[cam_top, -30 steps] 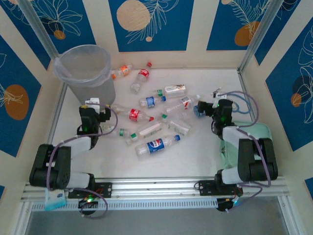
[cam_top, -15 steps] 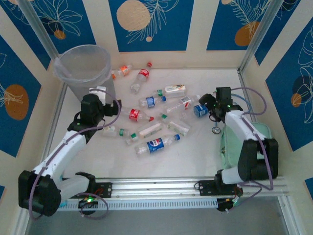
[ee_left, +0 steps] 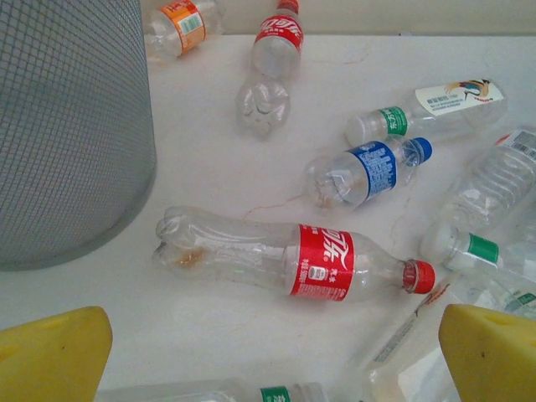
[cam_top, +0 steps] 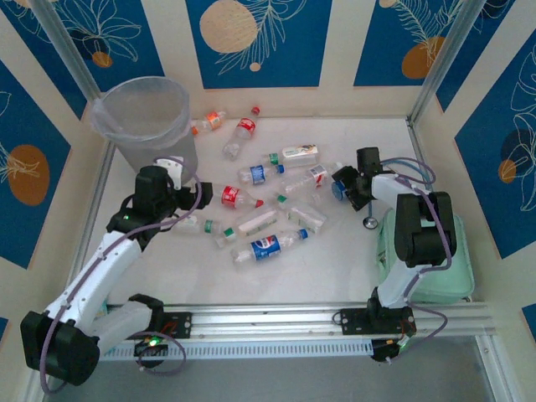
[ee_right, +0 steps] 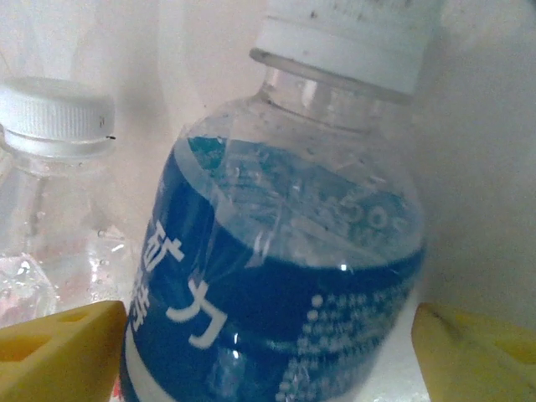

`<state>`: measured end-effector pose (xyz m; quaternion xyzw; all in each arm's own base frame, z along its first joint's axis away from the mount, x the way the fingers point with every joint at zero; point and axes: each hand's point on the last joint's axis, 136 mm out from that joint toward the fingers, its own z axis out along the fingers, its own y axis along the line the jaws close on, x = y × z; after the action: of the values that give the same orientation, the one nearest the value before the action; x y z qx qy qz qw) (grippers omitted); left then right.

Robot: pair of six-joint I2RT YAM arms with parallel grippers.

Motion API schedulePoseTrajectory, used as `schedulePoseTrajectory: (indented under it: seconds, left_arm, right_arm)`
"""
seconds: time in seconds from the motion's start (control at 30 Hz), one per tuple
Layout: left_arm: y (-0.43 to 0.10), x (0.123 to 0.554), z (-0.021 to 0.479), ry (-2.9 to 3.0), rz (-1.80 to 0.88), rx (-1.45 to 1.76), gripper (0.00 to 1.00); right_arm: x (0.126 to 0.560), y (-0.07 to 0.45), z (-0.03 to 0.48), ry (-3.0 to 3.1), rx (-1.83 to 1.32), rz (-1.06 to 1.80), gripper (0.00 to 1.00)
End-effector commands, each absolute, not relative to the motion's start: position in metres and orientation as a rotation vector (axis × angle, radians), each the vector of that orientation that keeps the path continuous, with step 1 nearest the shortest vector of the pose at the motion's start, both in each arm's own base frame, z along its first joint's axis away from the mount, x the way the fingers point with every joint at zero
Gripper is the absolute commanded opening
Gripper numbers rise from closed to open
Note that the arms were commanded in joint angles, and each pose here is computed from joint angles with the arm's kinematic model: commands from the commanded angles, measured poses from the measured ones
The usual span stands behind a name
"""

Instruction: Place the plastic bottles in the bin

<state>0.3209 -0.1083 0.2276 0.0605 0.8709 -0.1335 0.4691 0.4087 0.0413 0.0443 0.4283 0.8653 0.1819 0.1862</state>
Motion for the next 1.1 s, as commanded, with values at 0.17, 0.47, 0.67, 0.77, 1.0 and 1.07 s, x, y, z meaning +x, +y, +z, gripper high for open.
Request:
schedulePoseTrajectory:
  seconds: [0.17,0.47,0.67,0.77,1.0,1.07]
  left_arm:
    - [-0.125,0.320,0.272,2.066,-0.451,0.165,1.00]
    - [-0.171,0.318,0.309,1.978,-0.791,0.188,1.00]
    - [-0.219,0.323,0.308,2.015,-0.878,0.306,1.00]
    - [-0.254,0.319,0.311,1.988,-1.005,0.384,1.00]
    - [-0.310,0.302,0.305,1.977,-1.211,0.507,1.00]
    - [-0.321,0.298,0.306,1.946,-1.311,0.518,1.00]
  right_arm:
    - [0.415,0.036,0.083,2.390,1.112,0.550,0.75]
    - [0.403,0.037,0.164,2.352,0.860,0.571,0.72]
    - [0.389,0.108,0.212,2.368,0.421,0.858,0.63]
    - [0.375,0.145,0.233,2.380,0.214,0.912,0.62]
    - [0.349,0.219,0.258,2.397,-0.172,1.014,0.61]
    - [0.348,0.231,0.260,2.394,-0.196,1.048,0.61]
